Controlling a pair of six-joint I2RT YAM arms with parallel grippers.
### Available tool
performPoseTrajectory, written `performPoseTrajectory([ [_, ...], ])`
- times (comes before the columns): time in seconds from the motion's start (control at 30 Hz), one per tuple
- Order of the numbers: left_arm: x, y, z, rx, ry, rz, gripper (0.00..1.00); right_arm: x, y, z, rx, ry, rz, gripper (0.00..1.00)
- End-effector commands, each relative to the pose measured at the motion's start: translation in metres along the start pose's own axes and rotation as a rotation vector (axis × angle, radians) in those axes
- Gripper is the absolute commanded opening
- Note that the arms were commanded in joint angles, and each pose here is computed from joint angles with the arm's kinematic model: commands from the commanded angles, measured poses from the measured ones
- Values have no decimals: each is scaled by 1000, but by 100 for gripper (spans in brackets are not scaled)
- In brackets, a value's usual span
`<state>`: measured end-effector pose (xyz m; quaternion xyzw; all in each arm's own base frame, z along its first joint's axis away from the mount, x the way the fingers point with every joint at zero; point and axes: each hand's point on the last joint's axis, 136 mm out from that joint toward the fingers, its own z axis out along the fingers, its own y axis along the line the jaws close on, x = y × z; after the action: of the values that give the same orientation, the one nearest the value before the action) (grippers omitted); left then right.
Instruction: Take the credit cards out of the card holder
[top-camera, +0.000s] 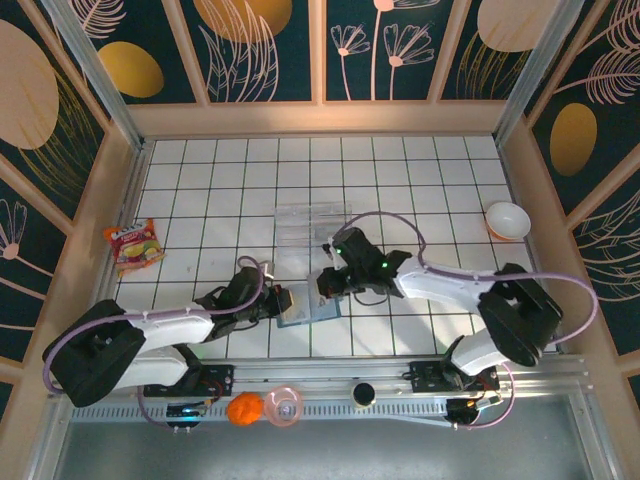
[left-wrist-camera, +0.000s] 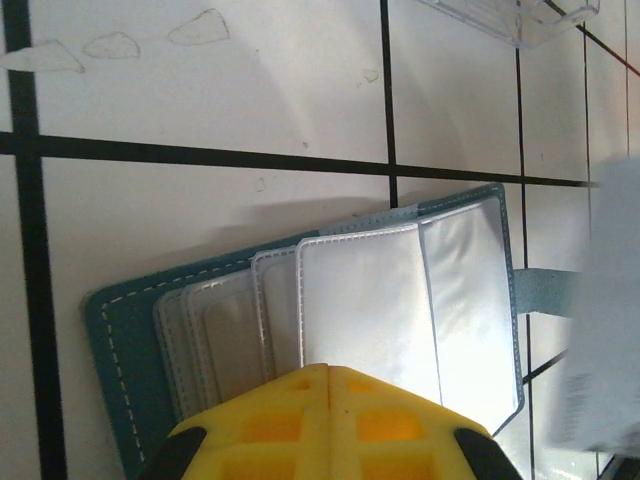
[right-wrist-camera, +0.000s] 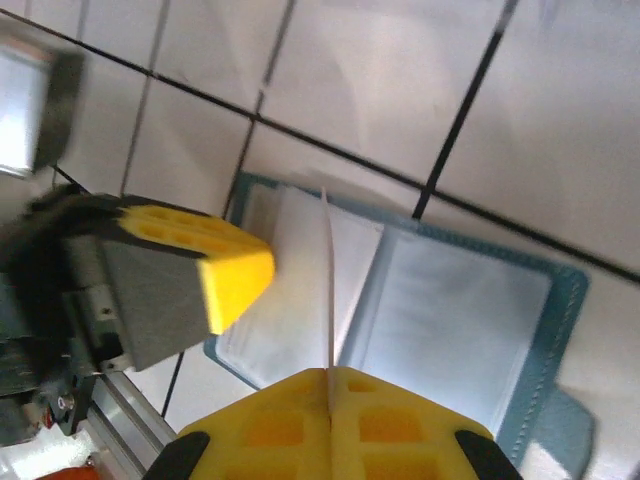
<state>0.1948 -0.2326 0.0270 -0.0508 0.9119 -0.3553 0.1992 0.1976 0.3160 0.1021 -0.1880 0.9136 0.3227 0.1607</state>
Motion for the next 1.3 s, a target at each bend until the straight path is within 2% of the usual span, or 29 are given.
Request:
performPoseTrajectory([
  [0.0, -1, -10, 1, 9, 29, 43, 0, -39, 2, -36, 115, -100, -192, 0],
  [0.13, -11, -24, -5, 34, 10, 62, 2, -80, -2, -70, 242, -207, -302, 0],
  [0.27, -22, -38, -16, 62, -22, 74, 19, -110, 1, -94, 286, -288, -399, 0],
  [0.37, -29, -41, -25, 61, -46, 72, 32, -120, 3, -97, 313, -284, -514, 0],
  [0.5, -35, -39, -35, 64, -70, 60, 42, -121, -4, -90, 351, -200, -702, 0],
  [0.6, -35, -34, -39, 54, -75, 56, 46, -122, -13, -83, 376, -115, -788, 0],
  [0.9, -19, -2, -39, -12, -37, -25, 49, -125, -19, -58, 336, 122, -912, 0],
  [1.07, -16, 0, -38, -31, -11, -28, 48, -136, -45, -39, 442, 282, -980, 0],
  [1.27, -16, 5, -36, -61, 2, -32, 48, -143, -43, -34, 413, 311, -1071, 0],
])
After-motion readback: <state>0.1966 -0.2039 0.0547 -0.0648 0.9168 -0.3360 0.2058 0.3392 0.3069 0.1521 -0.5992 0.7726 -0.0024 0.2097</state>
